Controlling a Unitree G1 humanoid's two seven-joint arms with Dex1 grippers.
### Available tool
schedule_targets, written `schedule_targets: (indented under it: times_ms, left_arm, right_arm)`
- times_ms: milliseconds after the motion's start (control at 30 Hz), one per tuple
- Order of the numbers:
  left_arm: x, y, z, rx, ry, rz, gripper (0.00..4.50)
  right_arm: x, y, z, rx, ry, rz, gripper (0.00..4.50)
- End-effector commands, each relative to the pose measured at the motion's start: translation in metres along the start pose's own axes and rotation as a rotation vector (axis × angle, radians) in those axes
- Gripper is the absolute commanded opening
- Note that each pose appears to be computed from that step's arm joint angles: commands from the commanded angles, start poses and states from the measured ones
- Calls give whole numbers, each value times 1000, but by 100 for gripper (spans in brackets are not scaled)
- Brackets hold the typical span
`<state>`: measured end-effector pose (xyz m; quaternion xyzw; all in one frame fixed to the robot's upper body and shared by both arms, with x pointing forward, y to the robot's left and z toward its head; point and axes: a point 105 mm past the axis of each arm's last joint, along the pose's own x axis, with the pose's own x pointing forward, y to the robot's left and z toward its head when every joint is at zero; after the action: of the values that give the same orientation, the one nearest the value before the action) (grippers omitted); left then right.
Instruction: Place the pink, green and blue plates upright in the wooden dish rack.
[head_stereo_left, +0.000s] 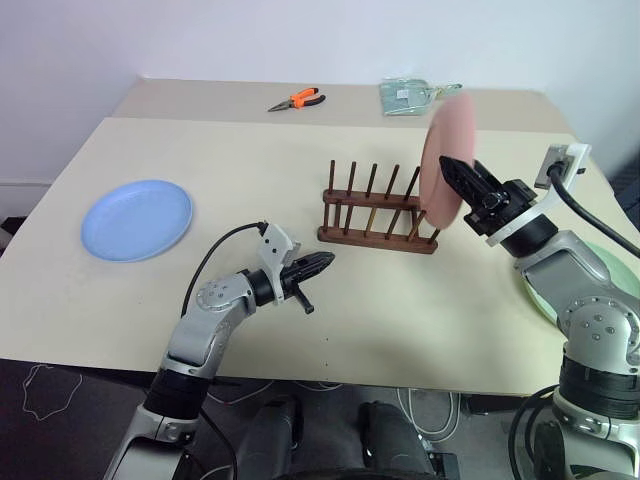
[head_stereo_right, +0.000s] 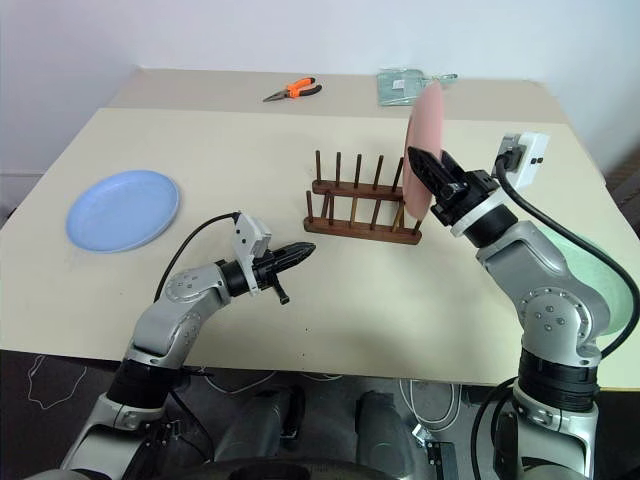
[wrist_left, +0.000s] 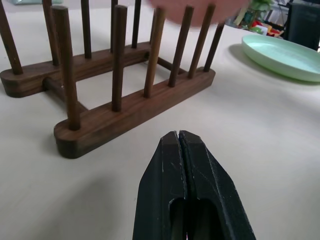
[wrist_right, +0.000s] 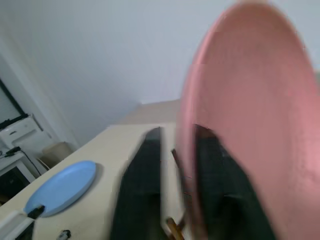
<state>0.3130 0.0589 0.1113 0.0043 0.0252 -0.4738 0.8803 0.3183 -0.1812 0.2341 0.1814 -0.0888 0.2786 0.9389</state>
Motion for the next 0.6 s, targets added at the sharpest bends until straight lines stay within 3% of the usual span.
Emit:
schedule_targets:
  times_ms: [33,167,300,500,600]
  left_arm:
    - [-1,-5,11,28,-35,-22,0]
    - [0,-7,11,25,-30,-36,0]
    - [1,-7,11,23,-30,-40,0]
    - [3,-13,3,39,9,-86,0]
    - [6,-17,1,46,17,-107,0]
  right_arm:
    - [-5,0,22,-118,-75,-6,299]
    - [-21,-12,35,-232,-63,-38,299]
    - [-54,-31,36,-349,41,-88,299]
    - [-106,-87,-30,-610,504,-314,299]
    - [-119,-104,-48,-703,610,-407,299]
